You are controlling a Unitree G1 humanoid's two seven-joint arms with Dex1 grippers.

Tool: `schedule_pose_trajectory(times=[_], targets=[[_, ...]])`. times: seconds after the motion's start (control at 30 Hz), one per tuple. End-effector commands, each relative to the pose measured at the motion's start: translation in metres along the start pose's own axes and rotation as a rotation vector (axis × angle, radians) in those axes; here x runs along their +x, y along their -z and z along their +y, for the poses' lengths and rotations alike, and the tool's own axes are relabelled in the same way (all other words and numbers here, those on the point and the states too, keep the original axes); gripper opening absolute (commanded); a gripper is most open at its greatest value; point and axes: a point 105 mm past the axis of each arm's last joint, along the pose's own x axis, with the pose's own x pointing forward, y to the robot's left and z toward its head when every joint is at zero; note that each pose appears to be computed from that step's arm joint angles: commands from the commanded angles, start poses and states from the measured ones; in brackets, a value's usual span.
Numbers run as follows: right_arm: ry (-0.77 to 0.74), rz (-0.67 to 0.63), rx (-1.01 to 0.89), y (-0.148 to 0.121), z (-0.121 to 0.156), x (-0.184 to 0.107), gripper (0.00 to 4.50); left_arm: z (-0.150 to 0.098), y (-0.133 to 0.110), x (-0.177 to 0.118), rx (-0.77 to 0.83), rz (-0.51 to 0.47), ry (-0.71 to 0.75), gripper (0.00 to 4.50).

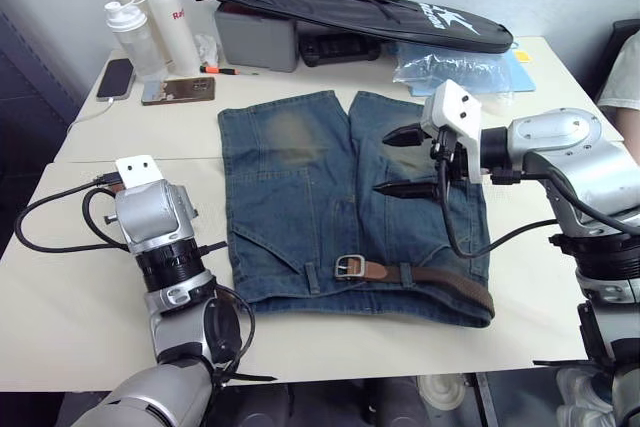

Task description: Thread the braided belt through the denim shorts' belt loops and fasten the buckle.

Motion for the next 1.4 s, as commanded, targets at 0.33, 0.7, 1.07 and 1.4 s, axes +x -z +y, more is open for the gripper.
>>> schedule_pose_trajectory(times=[0.33, 0.7, 1.07, 1.4], targets=[[0.046, 0.003, -0.041, -0.006, -0.005, -0.01, 4.5, -0.06, -0.089, -0.088, 0.174, -0.747, 0.524, 0.08], [0.164, 0.03, -0.213, -0.012, -0.015, -0.022, 4.5, -0.095, -0.029, -0.154, 0.919, -1.119, 1.125, 0.08], [0.108, -0.012, -0.536, -0.021, 0.014, 0.008, 4.5, -0.09, -0.019, -0.157, 1.055, -1.196, 1.295, 0.08], [0.124, -0.022, -0.529, -0.018, 0.014, 0.023, 2.72, -0.091, -0.019, -0.162, 0.994, -1.173, 1.349, 0.0]])
